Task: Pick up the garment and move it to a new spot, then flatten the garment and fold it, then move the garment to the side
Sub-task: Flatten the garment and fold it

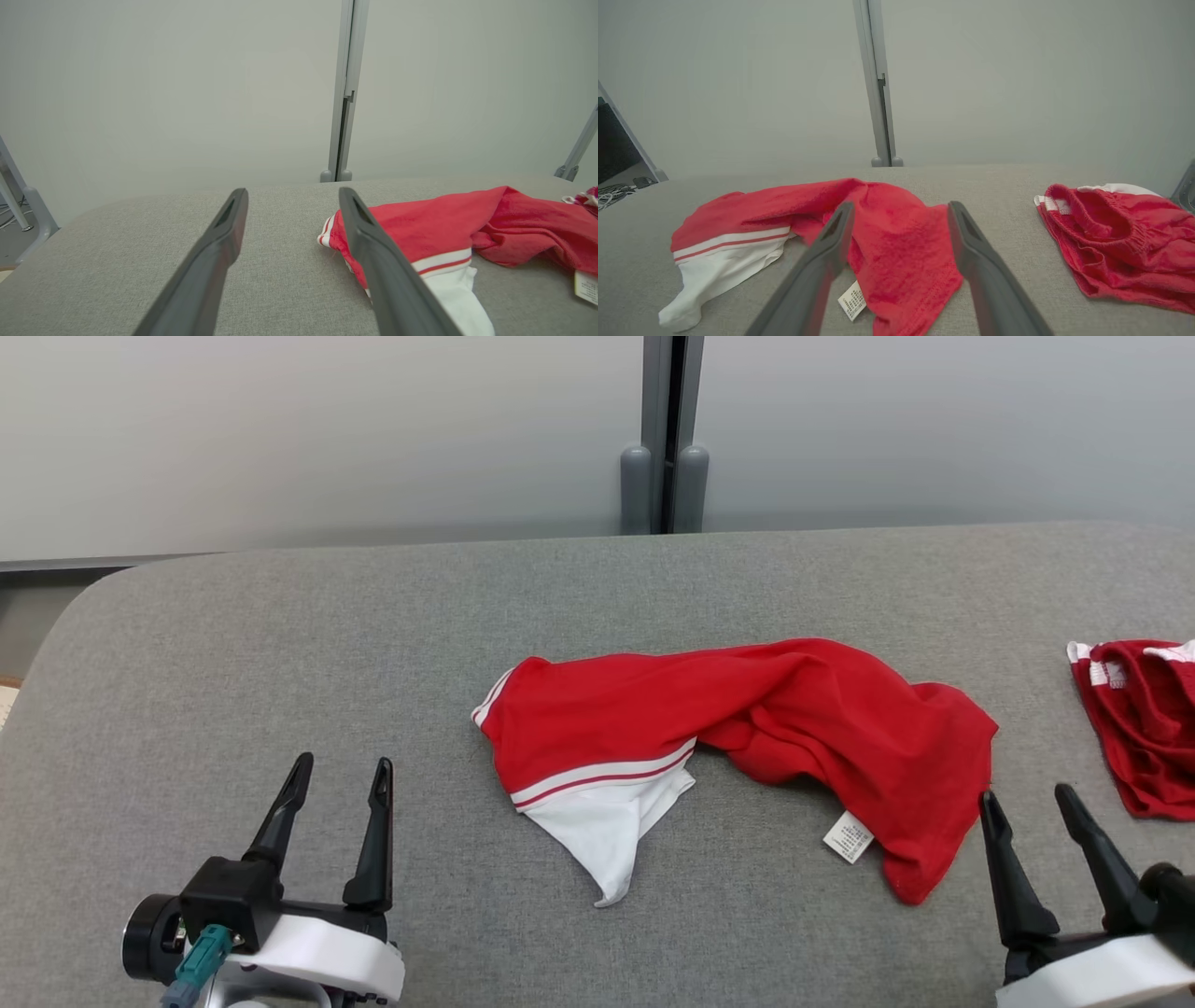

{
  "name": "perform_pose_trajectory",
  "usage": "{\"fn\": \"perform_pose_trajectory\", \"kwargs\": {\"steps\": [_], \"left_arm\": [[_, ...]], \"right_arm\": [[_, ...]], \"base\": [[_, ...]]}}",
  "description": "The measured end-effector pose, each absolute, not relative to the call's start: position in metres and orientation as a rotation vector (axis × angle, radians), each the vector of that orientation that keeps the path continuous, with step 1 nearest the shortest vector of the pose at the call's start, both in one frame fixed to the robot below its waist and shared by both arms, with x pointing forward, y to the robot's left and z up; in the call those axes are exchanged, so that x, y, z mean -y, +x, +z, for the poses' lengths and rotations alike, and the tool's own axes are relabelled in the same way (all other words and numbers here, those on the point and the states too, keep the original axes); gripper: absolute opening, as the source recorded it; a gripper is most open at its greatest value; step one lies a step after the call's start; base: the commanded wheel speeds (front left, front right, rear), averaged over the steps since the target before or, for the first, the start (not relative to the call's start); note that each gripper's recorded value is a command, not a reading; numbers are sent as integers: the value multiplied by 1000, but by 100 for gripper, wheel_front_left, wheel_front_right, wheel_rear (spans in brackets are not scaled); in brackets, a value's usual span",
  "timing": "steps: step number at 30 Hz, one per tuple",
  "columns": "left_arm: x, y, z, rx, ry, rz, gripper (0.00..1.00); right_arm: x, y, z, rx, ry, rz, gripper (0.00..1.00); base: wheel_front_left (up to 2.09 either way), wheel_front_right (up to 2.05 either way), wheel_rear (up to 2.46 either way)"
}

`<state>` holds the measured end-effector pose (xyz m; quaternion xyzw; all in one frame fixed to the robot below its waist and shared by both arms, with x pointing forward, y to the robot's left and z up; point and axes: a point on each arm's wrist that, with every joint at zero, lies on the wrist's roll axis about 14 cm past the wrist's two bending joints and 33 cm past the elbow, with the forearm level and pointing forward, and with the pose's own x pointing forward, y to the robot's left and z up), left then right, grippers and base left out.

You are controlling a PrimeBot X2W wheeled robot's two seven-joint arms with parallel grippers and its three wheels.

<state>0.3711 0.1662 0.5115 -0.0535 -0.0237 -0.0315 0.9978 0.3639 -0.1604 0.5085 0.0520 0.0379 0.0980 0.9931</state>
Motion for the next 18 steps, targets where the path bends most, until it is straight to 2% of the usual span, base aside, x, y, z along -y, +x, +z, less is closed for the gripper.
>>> {"fn": "perform_pose_trajectory", "kwargs": {"steps": [10,17,18], "left_arm": [[-163,387,504,31,-107,-70,100],[-159,403,492,8,-114,-73,100],[-159,404,489,1,-114,-75,100]], "right_arm": [[172,353,410,-384,184,136,100],[164,374,375,-472,253,139,100],[162,375,370,-487,258,144,87]], "base": [[0,0,0],[0,0,0],[0,0,0]]}}
